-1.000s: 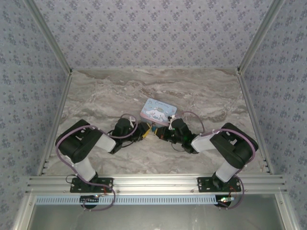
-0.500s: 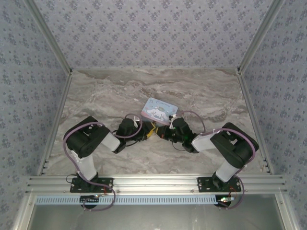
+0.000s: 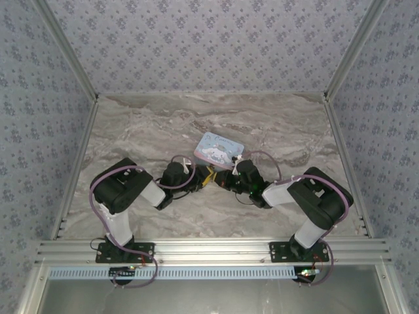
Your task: Unlock the padlock with the key
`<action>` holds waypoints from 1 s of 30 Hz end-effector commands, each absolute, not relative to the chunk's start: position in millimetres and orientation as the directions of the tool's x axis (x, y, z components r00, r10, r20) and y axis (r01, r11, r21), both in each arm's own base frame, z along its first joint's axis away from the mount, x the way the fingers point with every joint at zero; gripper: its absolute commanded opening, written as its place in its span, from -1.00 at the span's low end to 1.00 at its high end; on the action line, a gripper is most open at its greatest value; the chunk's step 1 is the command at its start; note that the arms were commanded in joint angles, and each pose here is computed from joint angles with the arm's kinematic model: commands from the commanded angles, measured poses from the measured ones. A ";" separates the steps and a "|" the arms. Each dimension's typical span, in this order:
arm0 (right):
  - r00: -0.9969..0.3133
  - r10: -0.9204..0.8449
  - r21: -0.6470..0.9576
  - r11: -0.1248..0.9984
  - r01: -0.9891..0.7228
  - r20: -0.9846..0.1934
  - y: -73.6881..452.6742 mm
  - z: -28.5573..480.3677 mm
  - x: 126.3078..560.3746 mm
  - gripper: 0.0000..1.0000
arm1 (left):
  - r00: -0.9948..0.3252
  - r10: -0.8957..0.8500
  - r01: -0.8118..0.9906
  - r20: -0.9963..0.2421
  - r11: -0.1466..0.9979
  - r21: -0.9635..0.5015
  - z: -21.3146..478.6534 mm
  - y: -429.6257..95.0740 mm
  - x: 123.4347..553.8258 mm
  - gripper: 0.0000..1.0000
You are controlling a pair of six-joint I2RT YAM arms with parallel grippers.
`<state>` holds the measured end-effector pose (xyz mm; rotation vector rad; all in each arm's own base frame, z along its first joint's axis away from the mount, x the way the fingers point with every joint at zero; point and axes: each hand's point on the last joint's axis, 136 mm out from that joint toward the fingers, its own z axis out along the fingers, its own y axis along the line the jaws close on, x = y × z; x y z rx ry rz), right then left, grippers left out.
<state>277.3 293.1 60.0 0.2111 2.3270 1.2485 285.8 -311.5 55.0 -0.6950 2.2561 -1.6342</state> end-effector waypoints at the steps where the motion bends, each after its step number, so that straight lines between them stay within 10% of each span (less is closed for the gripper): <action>1: -0.883 0.373 0.827 0.562 -0.029 -0.285 289.5 54.8 273.7 -1.00 | -0.848 -0.527 -0.202 0.051 0.234 -0.951 62.6 -317.4 287.9 -0.54; 18: -0.860 0.259 0.678 0.724 -0.129 -0.440 259.4 55.8 265.9 -0.33 | -0.848 -0.530 -0.179 0.016 0.258 -0.949 72.1 -317.4 291.2 -0.72; 30: -0.609 -0.154 0.212 0.849 -0.485 -0.778 227.3 106.3 256.7 0.35 | -0.851 -0.525 -0.168 -0.002 0.275 -0.947 78.7 -318.2 290.2 -0.73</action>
